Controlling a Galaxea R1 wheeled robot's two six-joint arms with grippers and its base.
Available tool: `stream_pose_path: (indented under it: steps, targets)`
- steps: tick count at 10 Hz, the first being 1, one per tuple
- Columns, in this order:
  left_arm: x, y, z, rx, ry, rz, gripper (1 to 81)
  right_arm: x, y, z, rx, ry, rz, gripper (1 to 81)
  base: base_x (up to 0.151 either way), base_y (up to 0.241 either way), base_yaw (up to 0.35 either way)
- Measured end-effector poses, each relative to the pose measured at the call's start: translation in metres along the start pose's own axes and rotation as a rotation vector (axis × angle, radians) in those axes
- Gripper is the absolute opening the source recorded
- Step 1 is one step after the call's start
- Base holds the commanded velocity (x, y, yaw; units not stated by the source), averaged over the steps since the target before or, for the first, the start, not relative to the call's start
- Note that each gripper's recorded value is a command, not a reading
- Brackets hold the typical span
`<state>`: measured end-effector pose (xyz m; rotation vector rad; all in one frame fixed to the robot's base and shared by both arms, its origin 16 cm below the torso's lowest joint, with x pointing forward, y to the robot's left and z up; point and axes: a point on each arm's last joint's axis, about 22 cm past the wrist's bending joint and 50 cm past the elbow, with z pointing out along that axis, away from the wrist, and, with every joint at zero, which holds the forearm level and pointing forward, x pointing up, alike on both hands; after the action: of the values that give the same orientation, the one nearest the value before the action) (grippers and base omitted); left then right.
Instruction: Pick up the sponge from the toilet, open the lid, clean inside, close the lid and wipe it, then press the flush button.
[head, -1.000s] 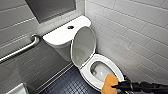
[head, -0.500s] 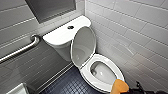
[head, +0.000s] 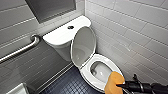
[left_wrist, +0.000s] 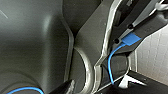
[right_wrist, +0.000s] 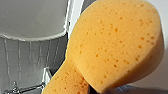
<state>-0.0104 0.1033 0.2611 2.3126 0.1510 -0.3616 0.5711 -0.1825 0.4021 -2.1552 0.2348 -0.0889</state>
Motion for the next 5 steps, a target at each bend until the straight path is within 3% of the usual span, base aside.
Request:
stream_pose_path:
  steps: [3,5]
  targets:
    - [0.0,0.0,0.0,0.001,0.0,-0.001,81.1,0.023,-0.025,0.069,0.045,-0.039,-0.058,1.0,0.0,0.0,0.0]
    - [-0.001,-0.007,0.0,0.014,-0.002,0.001,81.1,0.043,-0.035,0.107,0.041,-0.053,-0.092,1.0,0.0,0.0,0.0]
